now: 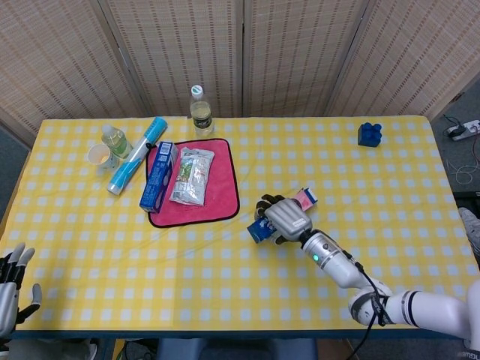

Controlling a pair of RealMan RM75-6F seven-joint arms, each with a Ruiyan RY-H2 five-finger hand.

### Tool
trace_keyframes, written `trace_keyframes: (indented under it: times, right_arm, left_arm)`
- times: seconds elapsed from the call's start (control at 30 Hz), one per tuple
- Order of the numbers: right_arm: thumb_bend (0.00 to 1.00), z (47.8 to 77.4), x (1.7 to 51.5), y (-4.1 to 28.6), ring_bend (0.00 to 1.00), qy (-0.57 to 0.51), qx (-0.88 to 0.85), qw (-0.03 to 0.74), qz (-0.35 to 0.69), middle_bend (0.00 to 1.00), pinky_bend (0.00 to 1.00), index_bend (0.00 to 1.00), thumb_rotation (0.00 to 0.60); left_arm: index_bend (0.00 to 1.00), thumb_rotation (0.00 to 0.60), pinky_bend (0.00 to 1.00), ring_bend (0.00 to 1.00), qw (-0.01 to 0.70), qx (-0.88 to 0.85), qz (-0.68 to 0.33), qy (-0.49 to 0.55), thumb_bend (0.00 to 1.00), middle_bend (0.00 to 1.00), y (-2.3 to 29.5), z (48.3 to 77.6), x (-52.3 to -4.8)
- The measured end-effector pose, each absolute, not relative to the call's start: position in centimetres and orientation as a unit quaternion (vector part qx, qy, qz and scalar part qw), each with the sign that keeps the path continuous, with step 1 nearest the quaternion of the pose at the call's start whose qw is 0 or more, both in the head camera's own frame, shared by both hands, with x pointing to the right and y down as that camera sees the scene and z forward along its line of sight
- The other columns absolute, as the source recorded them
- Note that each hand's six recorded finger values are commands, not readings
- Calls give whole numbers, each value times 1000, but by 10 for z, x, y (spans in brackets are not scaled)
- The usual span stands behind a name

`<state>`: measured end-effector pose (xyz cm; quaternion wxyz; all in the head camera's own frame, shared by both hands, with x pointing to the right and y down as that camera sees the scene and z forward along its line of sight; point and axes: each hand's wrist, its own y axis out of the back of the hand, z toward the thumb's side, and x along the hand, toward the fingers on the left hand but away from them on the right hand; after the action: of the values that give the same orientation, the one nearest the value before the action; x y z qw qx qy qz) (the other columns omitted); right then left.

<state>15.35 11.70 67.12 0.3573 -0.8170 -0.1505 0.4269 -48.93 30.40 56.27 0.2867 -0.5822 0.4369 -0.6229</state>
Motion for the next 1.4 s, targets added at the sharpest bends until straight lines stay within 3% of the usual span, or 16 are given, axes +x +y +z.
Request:
trace_keyframes:
  times: [0.5,0.97,1.17,1.4]
  right_arm:
    - [297,590,157,87,146,-326,-891,200,246,263,217,461,600]
    - [298,542,167,83,188,-372,-907,157,121,284,217,461,600]
    - [297,546,171,86,188,-353,-903,188,155,287,217,461,600]
    - [300,577,186,98,188,-274,-883,256,282,287,217,461,600]
  left_arm:
    - [0,600,0,0,290,-585,-617,440,584,0,300,560,-485]
    - [0,600,0,0,292,-585,-617,438,585,0,300,559,-485]
    - [0,600,0,0,291,-586,-618,436,585,0,301,560,-484]
    - [0,600,0,0,288,-587,-619,434,585,0,301,562,-484]
